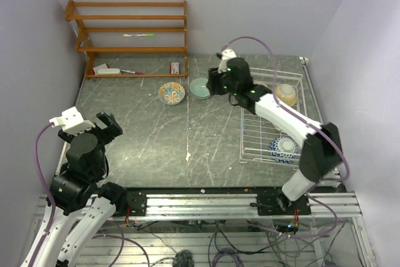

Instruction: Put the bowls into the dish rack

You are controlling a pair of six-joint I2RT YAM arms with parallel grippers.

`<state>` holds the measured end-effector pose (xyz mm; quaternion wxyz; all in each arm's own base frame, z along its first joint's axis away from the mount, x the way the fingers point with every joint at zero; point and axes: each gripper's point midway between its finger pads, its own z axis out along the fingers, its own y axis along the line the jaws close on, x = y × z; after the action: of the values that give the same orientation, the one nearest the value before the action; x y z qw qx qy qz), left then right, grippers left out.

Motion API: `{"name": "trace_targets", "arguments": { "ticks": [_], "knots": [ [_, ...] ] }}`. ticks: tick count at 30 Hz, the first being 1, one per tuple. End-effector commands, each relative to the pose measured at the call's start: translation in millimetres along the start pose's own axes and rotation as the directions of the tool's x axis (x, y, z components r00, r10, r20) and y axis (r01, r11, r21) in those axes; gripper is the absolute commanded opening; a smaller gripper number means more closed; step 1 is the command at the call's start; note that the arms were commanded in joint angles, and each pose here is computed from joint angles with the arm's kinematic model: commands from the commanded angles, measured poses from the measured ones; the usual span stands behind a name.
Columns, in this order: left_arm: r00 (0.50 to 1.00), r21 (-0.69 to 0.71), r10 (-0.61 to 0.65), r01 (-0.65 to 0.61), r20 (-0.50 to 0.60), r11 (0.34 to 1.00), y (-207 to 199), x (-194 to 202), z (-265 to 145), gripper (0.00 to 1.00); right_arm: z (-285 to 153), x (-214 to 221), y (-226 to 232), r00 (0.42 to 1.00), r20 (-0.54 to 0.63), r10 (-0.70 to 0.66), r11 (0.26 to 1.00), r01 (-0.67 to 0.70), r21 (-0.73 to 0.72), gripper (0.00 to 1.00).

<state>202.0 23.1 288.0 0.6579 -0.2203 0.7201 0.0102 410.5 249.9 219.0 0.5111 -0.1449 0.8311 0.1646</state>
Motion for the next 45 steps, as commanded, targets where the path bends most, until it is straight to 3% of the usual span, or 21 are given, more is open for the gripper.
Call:
{"name": "trace_targets", "arguments": {
  "ticks": [1, 10, 23, 29, 36, 41, 45],
  "knots": [
    [0.999, -0.018, -0.030, 0.031, 0.030, 0.999, 5, -7, -2, 0.98, 45, 25, 29, 0.978, -0.103, -0.180, 0.980, 0.169, -0.105, 0.52],
    [1.000, -0.029, -0.011, 0.012, 0.026, 0.999, 5, -6, 1, 0.98, 115, 70, 43, 0.928, -0.226, -0.296, 0.951, 0.264, -0.160, 0.57],
    [1.000, -0.044, -0.011, 0.013, 0.028, 0.999, 8, -6, 0, 0.98, 151, 111, 27, 0.903, -0.282, -0.325, 0.946, 0.306, -0.110, 0.52],
    [1.000, -0.046, -0.013, 0.014, 0.024, 0.999, 9, -5, 0, 0.98, 159, 112, 15, 0.917, -0.241, -0.319, 0.947, 0.320, -0.036, 0.42],
    [0.999, -0.051, -0.018, 0.019, 0.026, 0.998, 11, -5, -1, 0.98, 165, 112, 17, 0.921, -0.241, -0.307, 0.951, 0.308, -0.036, 0.13],
    [1.000, -0.047, -0.018, 0.019, 0.025, 0.999, 9, -5, -1, 0.98, 145, 78, 41, 0.962, -0.143, -0.233, 0.969, 0.217, -0.118, 0.05],
    [0.999, -0.043, -0.021, 0.022, 0.025, 0.999, 9, -5, -1, 0.98, 104, 31, 69, 0.992, -0.015, -0.122, 0.964, 0.115, -0.241, 0.03]
  ]
}}
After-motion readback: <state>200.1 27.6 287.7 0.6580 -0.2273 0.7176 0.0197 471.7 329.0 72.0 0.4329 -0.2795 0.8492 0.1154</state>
